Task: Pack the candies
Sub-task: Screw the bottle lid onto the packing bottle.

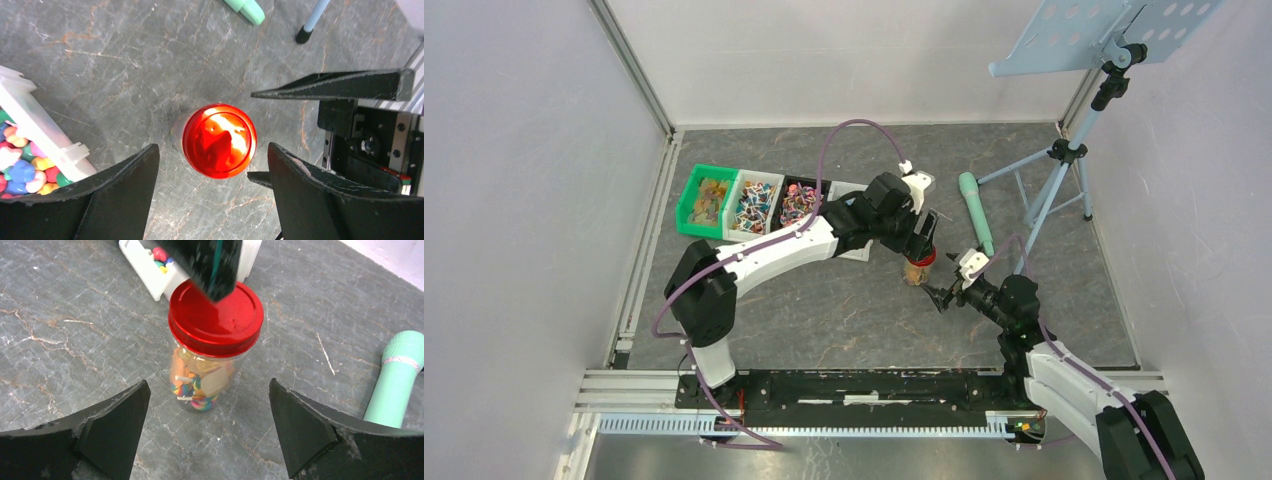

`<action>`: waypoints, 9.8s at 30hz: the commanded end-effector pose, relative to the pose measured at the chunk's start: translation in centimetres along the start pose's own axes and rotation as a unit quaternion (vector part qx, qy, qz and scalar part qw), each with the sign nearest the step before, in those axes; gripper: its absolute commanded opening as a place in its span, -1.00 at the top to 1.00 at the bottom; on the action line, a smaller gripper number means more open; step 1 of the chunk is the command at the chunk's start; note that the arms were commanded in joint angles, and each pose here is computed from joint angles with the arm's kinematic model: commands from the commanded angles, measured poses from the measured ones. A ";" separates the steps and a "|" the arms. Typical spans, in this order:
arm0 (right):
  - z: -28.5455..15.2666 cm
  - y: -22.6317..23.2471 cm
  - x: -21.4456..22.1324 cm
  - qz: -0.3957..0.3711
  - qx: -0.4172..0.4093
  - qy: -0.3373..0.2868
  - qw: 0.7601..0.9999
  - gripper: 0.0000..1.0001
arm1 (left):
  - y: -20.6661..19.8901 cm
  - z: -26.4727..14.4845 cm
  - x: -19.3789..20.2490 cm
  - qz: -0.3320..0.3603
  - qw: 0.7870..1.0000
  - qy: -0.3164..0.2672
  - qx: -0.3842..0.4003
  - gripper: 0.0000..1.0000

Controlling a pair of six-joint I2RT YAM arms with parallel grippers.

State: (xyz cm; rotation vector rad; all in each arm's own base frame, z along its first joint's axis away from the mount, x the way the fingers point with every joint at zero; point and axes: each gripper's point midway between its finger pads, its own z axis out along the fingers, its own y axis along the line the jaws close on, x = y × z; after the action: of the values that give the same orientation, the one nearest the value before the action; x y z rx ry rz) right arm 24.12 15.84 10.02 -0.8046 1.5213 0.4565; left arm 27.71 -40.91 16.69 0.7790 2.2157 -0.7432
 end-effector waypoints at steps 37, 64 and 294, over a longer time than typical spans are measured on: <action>1.7 1.7 2.1 -0.016 -0.043 0.003 0.999 -0.92 | 1.1 2.1 2.3 0.124 0.987 0.062 -0.082 -0.48; 5.5 0.5 -3.3 -0.053 -0.016 -0.123 0.991 -0.73 | 1.1 0.8 4.0 0.077 0.989 0.087 -0.089 -0.50; 0.8 14.8 -16.8 -0.086 -0.363 -0.303 0.877 0.17 | -5.9 -15.7 7.7 0.414 0.846 -0.097 0.321 0.16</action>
State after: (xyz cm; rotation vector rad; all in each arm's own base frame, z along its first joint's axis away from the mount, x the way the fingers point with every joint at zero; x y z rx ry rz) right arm 16.27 30.14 18.47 -1.1296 0.9923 1.0587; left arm 15.29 -32.43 24.51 1.5576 1.2741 -0.9226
